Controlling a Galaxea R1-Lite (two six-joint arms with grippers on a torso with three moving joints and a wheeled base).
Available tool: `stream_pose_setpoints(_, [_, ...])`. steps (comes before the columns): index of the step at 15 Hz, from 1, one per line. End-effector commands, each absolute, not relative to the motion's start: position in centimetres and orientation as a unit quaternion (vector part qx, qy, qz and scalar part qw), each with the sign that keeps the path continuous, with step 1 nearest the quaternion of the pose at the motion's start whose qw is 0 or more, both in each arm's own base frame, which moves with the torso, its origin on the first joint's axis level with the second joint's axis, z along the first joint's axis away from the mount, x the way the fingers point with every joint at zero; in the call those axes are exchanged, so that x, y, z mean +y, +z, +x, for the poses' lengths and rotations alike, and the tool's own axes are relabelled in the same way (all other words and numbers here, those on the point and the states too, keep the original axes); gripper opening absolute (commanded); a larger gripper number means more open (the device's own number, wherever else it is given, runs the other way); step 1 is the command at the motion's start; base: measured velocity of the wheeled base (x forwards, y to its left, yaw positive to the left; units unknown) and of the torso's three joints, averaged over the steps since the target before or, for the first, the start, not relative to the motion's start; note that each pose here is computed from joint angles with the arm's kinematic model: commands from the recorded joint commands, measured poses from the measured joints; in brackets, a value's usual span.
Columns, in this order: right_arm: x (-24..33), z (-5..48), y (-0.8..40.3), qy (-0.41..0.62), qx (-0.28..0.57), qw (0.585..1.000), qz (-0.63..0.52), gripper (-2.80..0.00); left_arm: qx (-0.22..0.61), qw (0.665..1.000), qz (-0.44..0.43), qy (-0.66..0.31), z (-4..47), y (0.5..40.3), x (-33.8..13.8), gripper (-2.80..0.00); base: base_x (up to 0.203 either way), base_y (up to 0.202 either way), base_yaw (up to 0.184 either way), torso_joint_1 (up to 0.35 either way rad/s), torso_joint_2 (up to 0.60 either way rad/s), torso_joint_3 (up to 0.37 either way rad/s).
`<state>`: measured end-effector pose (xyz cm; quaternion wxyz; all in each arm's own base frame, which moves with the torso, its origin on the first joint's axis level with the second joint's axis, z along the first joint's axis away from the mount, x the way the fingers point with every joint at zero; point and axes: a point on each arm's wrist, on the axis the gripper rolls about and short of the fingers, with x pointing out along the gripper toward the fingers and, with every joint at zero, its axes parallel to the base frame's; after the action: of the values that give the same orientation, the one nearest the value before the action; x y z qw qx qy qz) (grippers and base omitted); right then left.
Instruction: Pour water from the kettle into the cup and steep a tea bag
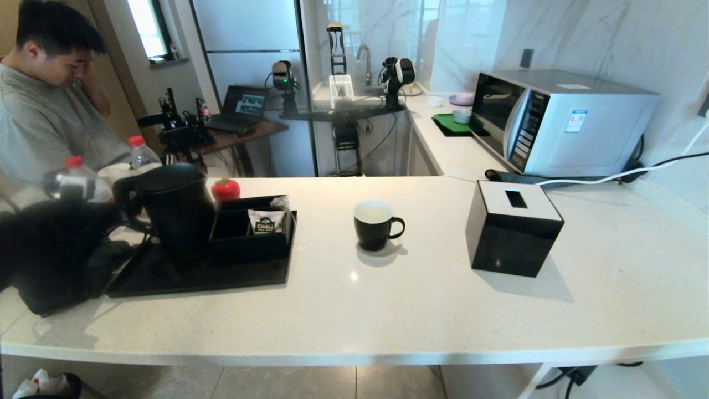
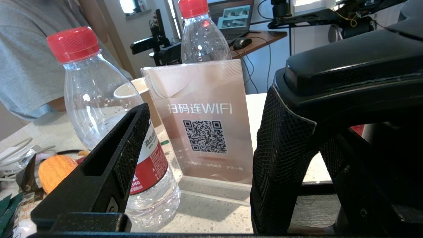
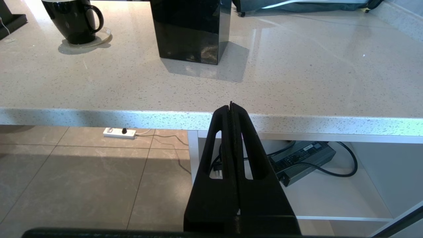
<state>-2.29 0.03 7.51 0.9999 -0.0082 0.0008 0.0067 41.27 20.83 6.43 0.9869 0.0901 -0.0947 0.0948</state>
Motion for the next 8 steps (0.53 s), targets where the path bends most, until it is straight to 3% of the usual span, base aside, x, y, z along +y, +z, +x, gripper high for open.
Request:
stream_pose_setpoints(1, [0.0, -2.3, 7.5, 0.007, 0.001, 1.0, -0.008, -2.8, -0.103, 0.986, 0.094, 0.09, 41.6, 6.4, 20.8, 0.0, 0.0, 0.0, 0.0, 0.0, 0.0, 0.0])
stream_pose_setpoints(8, [0.0, -2.3, 7.5, 0.007, 0.001, 1.0, -0.008, -2.8, -0.123, 0.984, 0.102, 0.081, 42.7, 7.2, 20.8, 0.0, 0.0, 0.0, 0.0, 0.0, 0.0, 0.0])
